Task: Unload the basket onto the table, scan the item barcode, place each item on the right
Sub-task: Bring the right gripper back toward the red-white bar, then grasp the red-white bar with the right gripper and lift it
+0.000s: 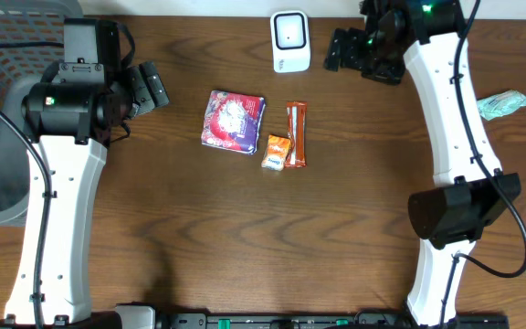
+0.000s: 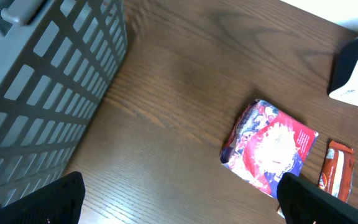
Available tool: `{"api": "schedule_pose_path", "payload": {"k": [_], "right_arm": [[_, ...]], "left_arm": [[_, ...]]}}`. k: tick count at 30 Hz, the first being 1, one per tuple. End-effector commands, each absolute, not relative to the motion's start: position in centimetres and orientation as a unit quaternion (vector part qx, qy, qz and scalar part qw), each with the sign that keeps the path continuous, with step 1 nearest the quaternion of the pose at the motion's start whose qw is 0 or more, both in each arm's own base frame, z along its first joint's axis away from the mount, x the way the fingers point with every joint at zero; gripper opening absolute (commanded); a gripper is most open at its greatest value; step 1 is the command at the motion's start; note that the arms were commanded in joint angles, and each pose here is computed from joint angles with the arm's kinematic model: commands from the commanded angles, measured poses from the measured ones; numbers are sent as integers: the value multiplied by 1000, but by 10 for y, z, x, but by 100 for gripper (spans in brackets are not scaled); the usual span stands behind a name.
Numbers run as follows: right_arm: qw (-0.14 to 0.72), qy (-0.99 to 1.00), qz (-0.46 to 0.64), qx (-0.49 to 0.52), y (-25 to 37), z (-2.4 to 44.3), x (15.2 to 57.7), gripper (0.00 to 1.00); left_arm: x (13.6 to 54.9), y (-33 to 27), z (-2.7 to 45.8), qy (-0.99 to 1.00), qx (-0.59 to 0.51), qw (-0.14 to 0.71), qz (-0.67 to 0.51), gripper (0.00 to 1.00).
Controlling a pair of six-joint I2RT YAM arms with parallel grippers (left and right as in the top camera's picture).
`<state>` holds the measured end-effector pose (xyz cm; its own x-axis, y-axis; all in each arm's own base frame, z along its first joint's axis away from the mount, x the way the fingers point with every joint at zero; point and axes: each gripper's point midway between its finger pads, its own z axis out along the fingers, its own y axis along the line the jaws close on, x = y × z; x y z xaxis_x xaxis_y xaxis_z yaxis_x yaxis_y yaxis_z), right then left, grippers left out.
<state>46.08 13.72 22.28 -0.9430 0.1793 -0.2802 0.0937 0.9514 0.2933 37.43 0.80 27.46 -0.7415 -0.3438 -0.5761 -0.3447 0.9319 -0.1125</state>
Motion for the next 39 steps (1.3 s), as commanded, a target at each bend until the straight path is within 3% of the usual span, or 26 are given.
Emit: {"api": "schedule_pose_path", "payload": {"k": [1, 5, 9, 14, 19, 31, 39], "right_arm": [[130, 984, 114, 39, 148, 196, 459, 90], [84, 992, 98, -11, 172, 156, 450, 88], [31, 994, 93, -44, 192, 112, 440, 73], [-42, 978, 180, -94, 217, 71, 428, 54], [-89, 944, 294, -117, 228, 50, 423, 52], [-122, 940, 301, -104, 204, 22, 420, 51], [-137, 939, 299, -98, 202, 6, 412, 29]], "left_arm": [[374, 10, 269, 934, -192, 301, 7, 98], [374, 10, 269, 934, -192, 301, 7, 98], [374, 10, 269, 934, -192, 301, 7, 98], [374, 10, 269, 934, -192, 301, 7, 98], [374, 10, 269, 934, -192, 301, 7, 98], [374, 10, 269, 934, -192, 301, 7, 98], [374, 10, 269, 934, -193, 302, 7, 98]]}}
